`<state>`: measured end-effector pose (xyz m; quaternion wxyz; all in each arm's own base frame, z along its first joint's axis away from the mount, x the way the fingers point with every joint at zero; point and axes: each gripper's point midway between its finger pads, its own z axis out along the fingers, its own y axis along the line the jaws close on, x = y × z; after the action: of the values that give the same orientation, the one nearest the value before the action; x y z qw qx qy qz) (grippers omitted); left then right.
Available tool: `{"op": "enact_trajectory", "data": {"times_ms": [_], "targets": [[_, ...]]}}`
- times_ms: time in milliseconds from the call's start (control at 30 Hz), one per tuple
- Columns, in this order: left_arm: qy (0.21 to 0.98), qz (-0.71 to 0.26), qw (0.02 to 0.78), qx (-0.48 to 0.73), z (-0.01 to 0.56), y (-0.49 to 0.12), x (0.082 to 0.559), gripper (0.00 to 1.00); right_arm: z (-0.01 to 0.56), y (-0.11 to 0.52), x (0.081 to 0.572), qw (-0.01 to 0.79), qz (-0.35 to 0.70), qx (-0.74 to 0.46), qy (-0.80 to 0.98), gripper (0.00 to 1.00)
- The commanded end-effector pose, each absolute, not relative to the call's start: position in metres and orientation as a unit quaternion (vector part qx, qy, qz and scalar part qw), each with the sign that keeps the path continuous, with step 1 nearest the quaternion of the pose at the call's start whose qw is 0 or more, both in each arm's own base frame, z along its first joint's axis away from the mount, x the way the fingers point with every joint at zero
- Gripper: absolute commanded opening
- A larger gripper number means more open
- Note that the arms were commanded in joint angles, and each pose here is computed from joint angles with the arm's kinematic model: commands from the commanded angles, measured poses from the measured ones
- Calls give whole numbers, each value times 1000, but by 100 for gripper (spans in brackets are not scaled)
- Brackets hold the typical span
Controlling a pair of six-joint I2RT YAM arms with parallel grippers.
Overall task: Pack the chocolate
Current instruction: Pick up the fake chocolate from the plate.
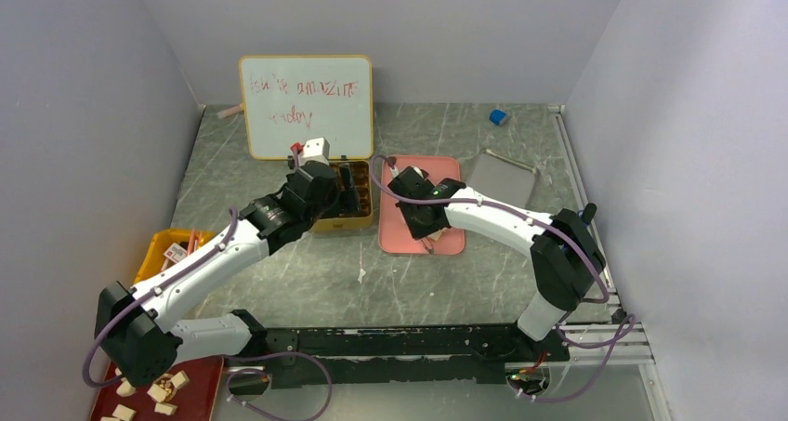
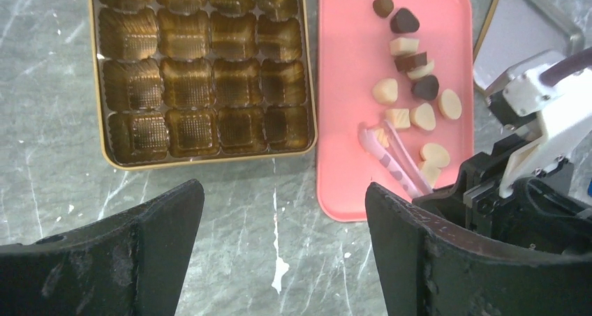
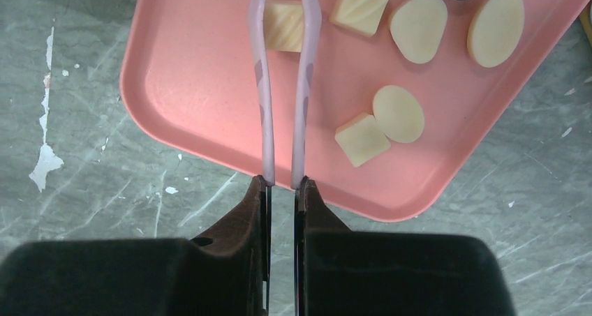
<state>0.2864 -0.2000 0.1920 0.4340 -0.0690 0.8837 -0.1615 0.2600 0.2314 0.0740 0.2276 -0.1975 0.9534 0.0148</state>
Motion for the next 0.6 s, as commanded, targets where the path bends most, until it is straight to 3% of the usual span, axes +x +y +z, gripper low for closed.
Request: {"op": "enact_trajectory", "data": {"times_ms": [0,567], "targets": [[859,-169,476,-84,231,-195,293,90,113,241,271,268,42,-191,943,5],[851,-133,497,-103,241,-172,291,90,165,287,311,313,81,-197,926,3]]}}
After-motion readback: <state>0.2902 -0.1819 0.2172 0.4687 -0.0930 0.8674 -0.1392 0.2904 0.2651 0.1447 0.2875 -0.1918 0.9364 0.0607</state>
